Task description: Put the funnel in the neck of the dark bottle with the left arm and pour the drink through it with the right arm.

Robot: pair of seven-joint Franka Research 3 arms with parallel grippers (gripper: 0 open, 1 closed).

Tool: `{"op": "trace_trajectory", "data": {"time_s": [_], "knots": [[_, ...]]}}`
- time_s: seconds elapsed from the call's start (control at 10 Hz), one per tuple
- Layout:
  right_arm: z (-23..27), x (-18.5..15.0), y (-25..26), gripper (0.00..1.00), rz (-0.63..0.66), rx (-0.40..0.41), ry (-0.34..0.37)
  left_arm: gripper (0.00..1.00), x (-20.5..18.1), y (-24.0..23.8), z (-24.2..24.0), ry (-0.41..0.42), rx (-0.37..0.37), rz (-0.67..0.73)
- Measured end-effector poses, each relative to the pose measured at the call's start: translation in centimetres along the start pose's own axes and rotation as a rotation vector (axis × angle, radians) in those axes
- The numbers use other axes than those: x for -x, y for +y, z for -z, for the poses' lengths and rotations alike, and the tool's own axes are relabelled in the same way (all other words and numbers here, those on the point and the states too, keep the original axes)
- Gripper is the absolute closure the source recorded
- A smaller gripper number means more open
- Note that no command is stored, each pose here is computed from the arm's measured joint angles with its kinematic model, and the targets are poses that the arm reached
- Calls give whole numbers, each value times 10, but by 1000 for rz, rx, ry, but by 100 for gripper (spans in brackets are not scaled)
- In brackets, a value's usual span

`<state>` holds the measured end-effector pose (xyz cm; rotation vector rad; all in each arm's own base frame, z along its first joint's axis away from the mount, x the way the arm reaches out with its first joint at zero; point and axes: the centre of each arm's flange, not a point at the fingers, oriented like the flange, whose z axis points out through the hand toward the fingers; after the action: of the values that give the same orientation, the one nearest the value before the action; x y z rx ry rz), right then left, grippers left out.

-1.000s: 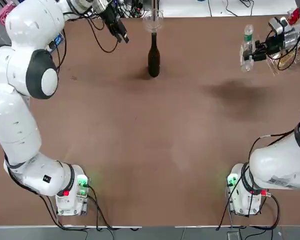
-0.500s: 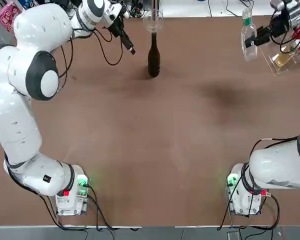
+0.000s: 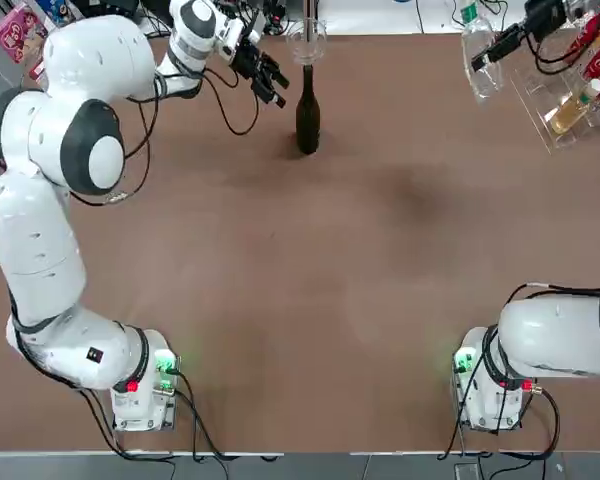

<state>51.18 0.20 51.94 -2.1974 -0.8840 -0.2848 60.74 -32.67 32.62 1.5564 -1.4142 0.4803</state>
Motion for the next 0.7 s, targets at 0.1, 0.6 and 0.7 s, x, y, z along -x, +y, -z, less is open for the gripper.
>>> {"op": "trace_trajectory", "data": {"time_s": [0.1, 0.6, 0.7], "knots": [[-10, -15, -20, 61, -64, 18, -23, 0, -4, 1, 5, 41, 12, -22], [-70, -87, -119, 61, -284, 150, -98, 0, -14, 0, -5, 203, 41, -219], [-76, -93, -130, 61, -312, 170, -109, 0, -16, 0, -7, 237, 34, -265]]}}
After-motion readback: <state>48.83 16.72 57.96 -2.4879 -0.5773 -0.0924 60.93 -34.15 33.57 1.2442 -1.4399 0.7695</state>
